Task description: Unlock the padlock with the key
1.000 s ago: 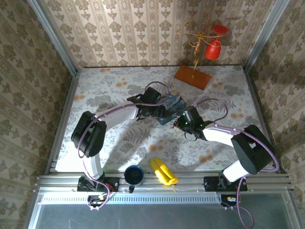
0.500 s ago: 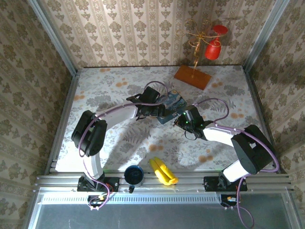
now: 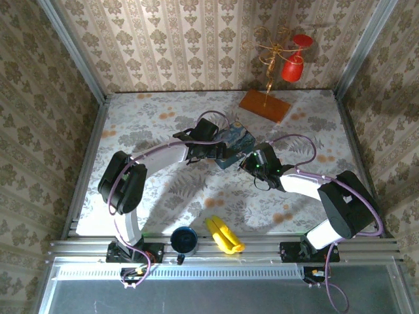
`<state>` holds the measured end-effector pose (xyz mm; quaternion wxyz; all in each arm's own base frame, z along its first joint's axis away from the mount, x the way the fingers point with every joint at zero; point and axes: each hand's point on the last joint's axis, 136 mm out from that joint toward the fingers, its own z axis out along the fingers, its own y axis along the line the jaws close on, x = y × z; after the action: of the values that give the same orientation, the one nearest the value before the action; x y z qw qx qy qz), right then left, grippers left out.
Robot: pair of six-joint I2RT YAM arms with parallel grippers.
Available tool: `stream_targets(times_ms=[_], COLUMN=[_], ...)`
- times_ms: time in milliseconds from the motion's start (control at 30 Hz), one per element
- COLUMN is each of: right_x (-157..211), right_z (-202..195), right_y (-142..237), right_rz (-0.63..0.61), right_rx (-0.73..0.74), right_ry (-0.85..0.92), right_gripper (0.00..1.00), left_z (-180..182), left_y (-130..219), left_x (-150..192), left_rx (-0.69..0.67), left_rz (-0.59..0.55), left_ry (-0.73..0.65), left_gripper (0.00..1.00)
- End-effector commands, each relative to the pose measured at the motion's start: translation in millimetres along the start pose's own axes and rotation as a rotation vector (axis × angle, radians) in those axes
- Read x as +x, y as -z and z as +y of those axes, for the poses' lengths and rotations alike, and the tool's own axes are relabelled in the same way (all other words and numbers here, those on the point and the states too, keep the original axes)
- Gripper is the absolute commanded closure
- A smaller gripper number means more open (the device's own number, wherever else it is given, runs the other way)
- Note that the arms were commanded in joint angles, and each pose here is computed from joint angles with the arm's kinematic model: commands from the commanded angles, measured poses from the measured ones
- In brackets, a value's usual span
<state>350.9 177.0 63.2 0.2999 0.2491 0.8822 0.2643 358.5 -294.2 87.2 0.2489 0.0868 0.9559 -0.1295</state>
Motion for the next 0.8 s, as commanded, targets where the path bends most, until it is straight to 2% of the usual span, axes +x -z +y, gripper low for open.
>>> stream_targets(times_ms=[0, 300, 767], right_x=[-13.3, -12.8, -21.0], right_z=[3.2, -3.9, -6.1], right_y=[-5.6, -18.0, -15.6], right_rz=[-0.061, -0.109, -0.158], right_rx=[-0.031, -0.089, -0.117], right_ry=[-0.070, -0.208, -0.254], right_gripper=[1.00, 1.00, 1.00], left_z=[32.5, 32.4, 35.1], left_y=[-8.3, -8.6, -7.4], left_x=[32.4, 34.8, 35.7], left_rx=[-0.114, -0.115, -0.126], left_rz=[0.110, 0.118, 0.116], left_ry=[-0.016, -0.024, -0.028], left_gripper=[0.00, 0.00, 0.00])
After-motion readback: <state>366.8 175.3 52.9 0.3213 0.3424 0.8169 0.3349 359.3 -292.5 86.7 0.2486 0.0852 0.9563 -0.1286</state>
